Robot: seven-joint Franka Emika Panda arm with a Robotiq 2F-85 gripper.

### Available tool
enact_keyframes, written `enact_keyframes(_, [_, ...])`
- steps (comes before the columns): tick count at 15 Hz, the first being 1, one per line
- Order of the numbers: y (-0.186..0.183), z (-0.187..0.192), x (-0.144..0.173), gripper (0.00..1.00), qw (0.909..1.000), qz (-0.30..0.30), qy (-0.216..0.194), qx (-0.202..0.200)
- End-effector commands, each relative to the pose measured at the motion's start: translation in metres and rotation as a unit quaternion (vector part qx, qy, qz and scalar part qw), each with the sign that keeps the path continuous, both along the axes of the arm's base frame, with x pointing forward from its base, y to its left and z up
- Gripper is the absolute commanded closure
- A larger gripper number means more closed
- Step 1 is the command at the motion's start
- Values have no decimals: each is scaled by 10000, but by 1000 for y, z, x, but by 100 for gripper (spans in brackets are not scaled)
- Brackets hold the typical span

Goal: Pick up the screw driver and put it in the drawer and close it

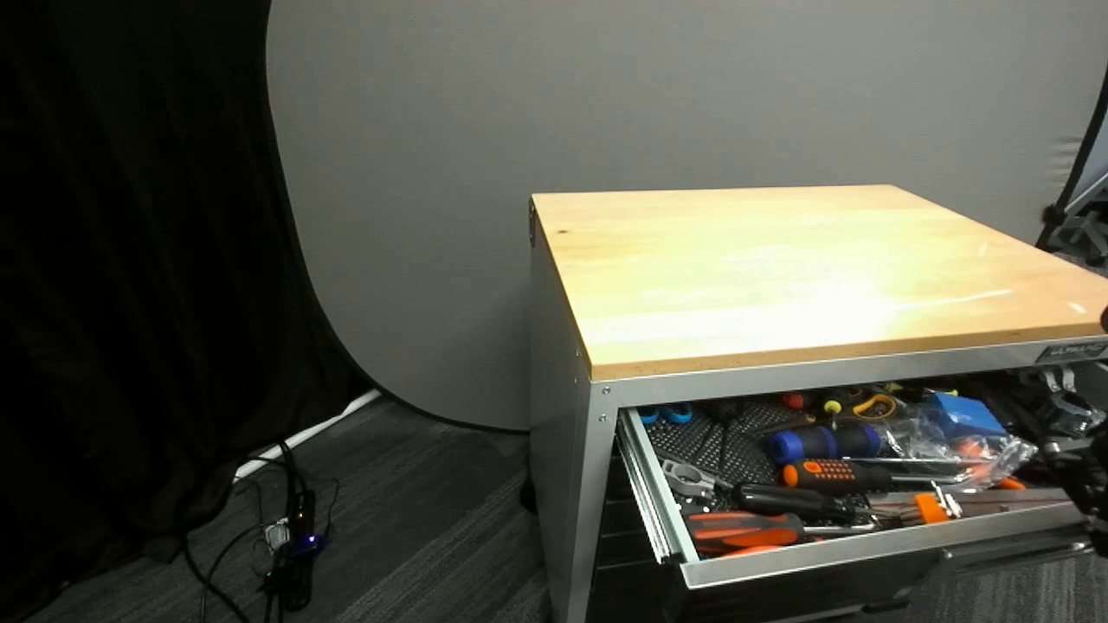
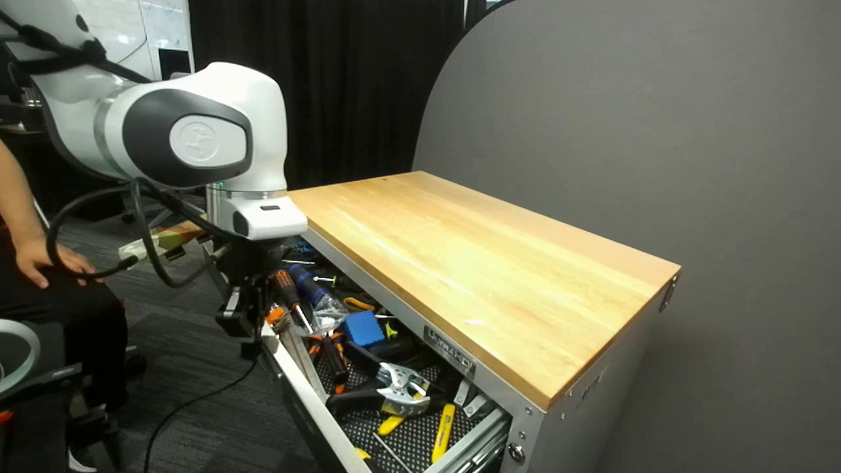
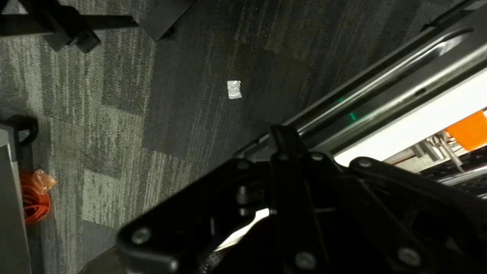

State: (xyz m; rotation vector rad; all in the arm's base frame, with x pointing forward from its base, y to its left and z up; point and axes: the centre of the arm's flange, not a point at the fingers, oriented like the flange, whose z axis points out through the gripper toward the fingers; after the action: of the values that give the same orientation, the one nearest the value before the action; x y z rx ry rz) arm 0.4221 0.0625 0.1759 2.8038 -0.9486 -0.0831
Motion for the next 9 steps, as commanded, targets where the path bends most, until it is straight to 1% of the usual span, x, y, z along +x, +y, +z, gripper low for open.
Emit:
enact_keyframes(1, [32, -2, 26, 100, 9983, 134, -565, 37])
enact_keyframes(5, [65, 2, 53, 100, 9957, 402, -838, -24])
enact_keyframes(9, [93, 8, 78, 100, 9895, 502, -1348, -156])
